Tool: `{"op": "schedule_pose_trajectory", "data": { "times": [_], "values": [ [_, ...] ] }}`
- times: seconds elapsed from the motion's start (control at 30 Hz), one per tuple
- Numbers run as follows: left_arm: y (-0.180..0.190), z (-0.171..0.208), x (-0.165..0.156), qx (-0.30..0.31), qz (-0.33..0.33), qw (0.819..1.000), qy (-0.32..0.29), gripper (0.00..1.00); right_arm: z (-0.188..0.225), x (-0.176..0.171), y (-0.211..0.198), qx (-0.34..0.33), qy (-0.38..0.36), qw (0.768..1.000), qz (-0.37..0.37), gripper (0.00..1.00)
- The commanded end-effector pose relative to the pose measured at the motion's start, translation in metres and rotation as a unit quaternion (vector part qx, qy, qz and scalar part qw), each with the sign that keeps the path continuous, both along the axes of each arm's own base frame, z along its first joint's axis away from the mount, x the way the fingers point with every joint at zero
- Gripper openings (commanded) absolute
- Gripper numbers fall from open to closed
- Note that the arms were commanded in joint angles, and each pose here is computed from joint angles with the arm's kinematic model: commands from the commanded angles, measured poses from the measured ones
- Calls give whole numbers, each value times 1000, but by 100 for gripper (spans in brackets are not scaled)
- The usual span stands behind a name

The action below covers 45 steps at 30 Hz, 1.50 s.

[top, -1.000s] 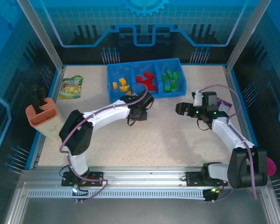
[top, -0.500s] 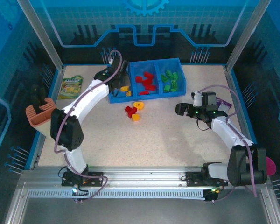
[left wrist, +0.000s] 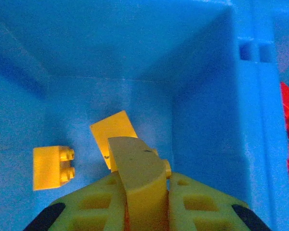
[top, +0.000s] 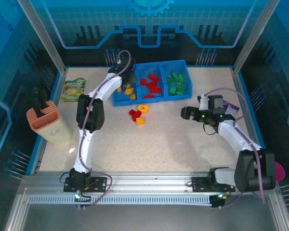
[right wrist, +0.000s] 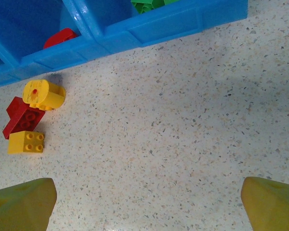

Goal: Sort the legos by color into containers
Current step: Place the lego in the container, then pick up the lego from the center of the table.

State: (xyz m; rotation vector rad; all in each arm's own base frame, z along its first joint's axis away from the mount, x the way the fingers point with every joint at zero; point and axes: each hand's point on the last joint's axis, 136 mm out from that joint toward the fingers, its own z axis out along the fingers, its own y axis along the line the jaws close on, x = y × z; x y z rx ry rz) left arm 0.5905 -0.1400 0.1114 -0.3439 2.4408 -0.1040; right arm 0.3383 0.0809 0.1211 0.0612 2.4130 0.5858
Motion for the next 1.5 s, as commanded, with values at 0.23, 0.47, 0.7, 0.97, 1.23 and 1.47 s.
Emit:
{"op": "schedule_pose_trajectory", "data": {
  "times": [0.23, 0.47, 0.7, 0.97, 1.23, 1.47],
  "values": [
    [-2, 33, 2, -17, -11, 1000, -24, 52, -2, 0, 1, -2, 4, 1000, 8, 100],
    [-4, 66, -11, -21, -32, 998, -44, 51, -1, 0, 4, -3, 2, 1000, 13, 100],
    [-9, 102, -66, 9, -58, 997, -40, 50, -1, 2, 7, -5, 2, 1000, 15, 100],
    [-51, 83, -154, 4, -91, 996, -5, 54, 2, 8, 12, 0, -7, 1000, 22, 100],
    [-92, 40, -181, 39, -131, 990, 21, 68, -4, 9, 23, 1, -2, 999, 39, 100],
    [-107, 2, -170, 42, -133, 989, 45, 72, -2, 5, 22, -9, -8, 999, 44, 100]
  ]
}}
